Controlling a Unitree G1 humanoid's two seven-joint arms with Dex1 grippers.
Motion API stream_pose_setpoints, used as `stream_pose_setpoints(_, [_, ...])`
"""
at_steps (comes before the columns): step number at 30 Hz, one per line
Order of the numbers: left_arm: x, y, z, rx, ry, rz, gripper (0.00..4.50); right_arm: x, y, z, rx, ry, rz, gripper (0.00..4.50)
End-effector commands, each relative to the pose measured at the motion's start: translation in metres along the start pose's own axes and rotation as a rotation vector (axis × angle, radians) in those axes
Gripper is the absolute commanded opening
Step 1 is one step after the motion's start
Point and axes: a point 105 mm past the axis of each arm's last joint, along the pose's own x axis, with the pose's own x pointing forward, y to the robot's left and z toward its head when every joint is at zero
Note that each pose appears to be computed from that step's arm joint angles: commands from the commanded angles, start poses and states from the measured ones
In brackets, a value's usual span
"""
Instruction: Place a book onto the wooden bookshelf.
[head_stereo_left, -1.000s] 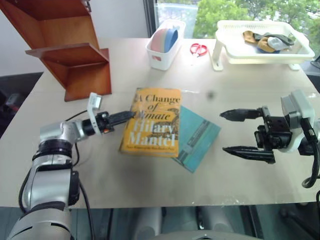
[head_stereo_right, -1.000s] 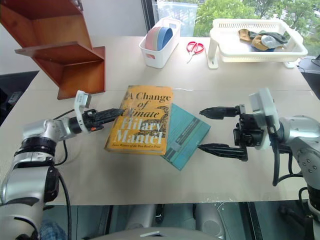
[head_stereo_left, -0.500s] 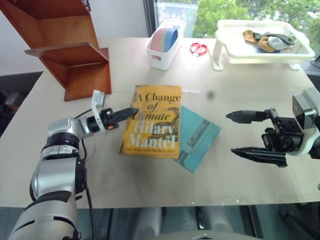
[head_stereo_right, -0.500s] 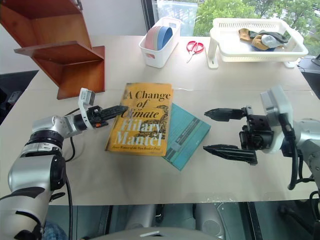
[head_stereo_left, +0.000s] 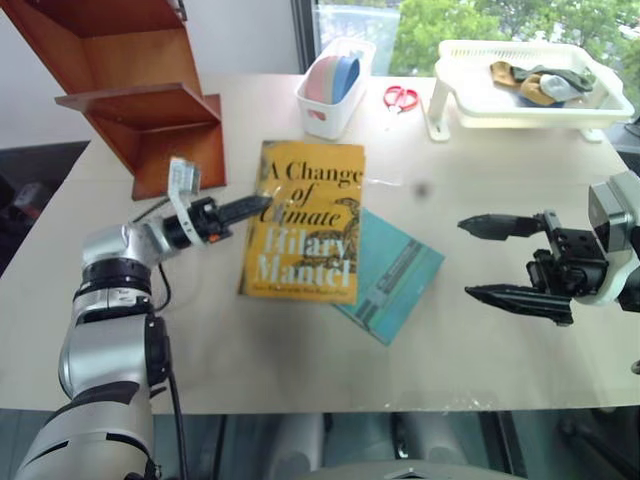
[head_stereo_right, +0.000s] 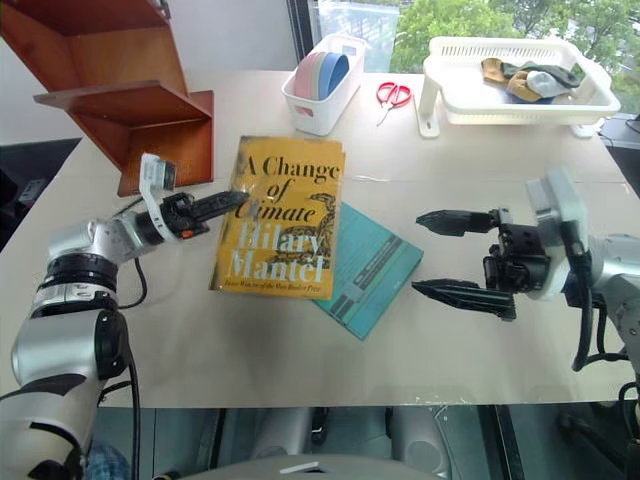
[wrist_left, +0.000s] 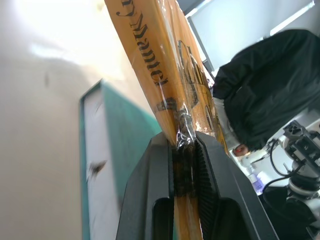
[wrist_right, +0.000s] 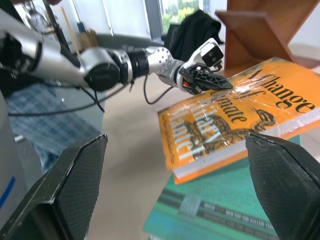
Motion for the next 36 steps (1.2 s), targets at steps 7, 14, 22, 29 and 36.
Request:
stream_pose_setpoints(7, [0.021, -0.083, 0.120, 0.716, -0.150, -0.009, 0.14, -0.024, -0.022, 0.052, -0.088, -0.206, -0.061, 4.50])
stream_pose_setpoints(14, [0.028, -0.152, 0.173, 1.258, -0.217, 0.074, 0.14, -0.056, -0.042, 0.081, -0.053, -0.434, -0.073, 4.50])
stream_pose_setpoints(22, [0.022, -0.172, 0.185, 1.965, 0.110, 0.361, 0.14, -0.073, -0.051, 0.100, -0.008, -0.589, 0.008, 4.50])
stream_pose_setpoints(29, [0.006, -0.156, 0.193, 2.254, 0.427, 0.536, 0.14, -0.069, -0.056, 0.103, -0.008, -0.622, 0.055, 4.50])
stream_pose_setpoints(36, [-0.026, -0.109, 0.196, 2.207, 0.689, 0.684, 0.14, -0.062, -0.055, 0.104, -0.006, -0.597, 0.092, 4.50])
